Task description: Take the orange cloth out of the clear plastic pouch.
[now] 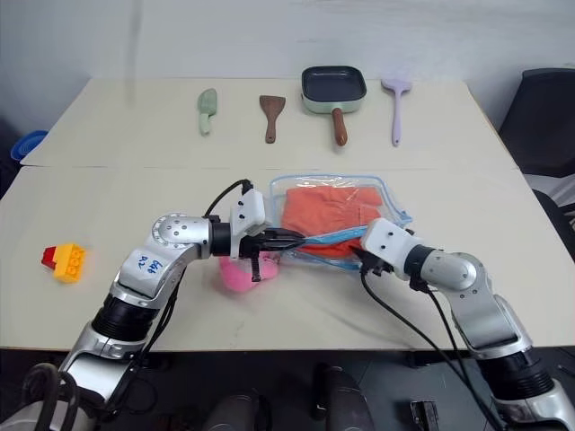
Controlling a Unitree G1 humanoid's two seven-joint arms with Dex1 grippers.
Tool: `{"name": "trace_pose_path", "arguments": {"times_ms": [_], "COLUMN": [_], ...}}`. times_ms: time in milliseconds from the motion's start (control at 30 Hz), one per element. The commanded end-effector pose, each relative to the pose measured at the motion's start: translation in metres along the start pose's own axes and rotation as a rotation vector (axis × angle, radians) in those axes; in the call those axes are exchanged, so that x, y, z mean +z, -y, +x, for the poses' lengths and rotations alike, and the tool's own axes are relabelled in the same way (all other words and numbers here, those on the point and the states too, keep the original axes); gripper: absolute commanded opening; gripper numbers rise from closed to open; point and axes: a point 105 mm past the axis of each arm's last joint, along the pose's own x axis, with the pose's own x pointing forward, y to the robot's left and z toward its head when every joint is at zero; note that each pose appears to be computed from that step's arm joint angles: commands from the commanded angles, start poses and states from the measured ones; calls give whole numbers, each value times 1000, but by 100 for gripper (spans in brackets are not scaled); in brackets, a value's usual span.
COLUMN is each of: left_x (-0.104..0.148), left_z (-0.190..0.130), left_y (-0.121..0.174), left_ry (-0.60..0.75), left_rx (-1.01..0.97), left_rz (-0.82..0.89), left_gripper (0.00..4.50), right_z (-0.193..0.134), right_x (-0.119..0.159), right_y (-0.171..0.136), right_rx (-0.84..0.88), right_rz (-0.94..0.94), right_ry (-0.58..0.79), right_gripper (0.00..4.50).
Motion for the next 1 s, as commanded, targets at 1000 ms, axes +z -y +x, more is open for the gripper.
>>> {"name": "trace_pose_path", "arguments": {"times_ms": [1000], "left_x": [23], "left_z": [2], "left_y": [-9], "left_ry": [44], "left_rx": [-6], "left_rz": [70], "left_gripper": [0], "right_z": [32], "right_x": [12], "right_y": [-17], "right_rx": [1], "right_rz": [-427], "right_ry": [66], "right_gripper": [300]}}
